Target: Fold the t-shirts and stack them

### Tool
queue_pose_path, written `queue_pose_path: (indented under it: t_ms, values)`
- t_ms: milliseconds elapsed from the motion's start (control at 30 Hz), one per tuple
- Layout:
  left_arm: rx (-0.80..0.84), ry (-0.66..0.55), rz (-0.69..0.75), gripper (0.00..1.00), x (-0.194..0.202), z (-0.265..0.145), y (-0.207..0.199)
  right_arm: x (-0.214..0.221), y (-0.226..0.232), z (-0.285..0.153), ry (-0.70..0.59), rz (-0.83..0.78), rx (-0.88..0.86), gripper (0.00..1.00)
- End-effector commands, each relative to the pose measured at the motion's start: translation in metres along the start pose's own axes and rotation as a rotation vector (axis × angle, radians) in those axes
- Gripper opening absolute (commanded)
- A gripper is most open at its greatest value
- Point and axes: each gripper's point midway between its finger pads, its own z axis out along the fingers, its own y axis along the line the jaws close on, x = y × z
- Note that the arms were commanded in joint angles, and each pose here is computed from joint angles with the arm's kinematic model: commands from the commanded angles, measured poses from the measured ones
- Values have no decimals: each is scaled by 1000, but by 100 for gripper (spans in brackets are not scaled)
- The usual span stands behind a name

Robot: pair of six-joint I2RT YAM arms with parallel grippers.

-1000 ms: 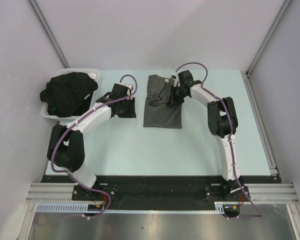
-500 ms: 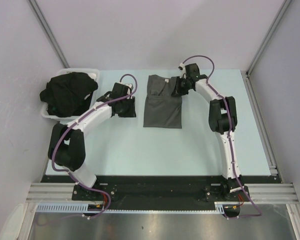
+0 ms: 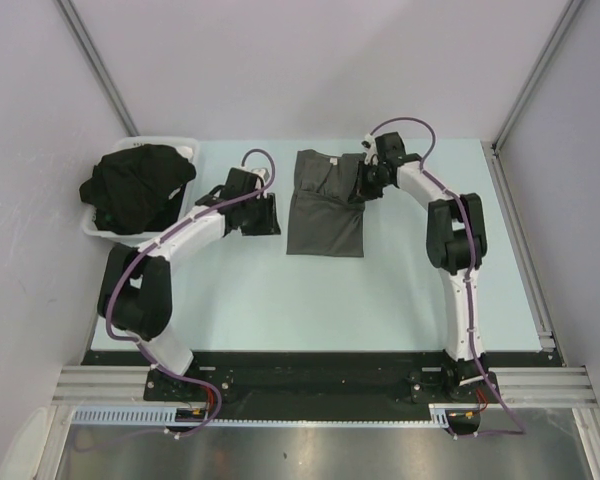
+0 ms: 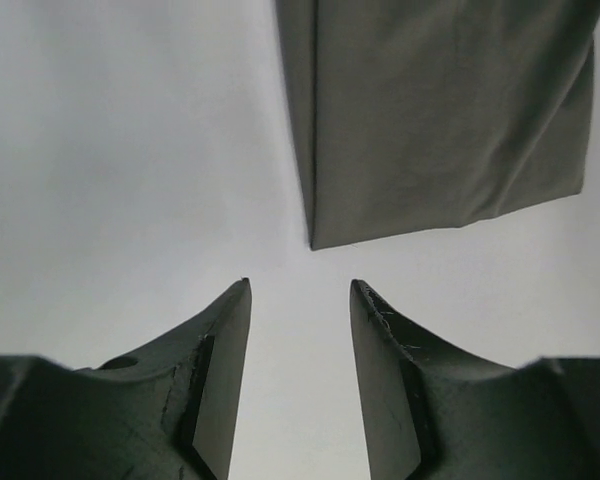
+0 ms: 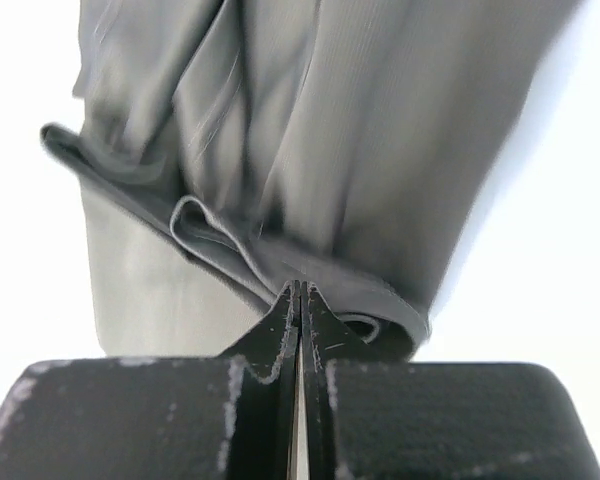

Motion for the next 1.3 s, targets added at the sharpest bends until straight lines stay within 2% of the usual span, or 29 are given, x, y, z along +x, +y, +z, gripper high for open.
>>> queue_pose_path:
  t_ms: [0,267,533,1067,1167,1267]
  values:
    - [138,3,-60,50,8,13,-20,-14,26,-65,-101,-37,3,1]
    - [201,68,-121,51,33,37,-26,-1,14,-119,-145,-23,75,18]
    - [201,97,-112,51,42,51,-24,-3,5,-147,-170,-16,119,25]
    - [185,136,-118,50,46,75,-21,1,-2,-161,-168,-7,132,23]
    - [190,144,-115,49,47,78,-24,3,-6,-163,-160,-5,136,20]
    - [190,149,-113,43,49,80,-25,3,-9,-164,-159,1,139,20]
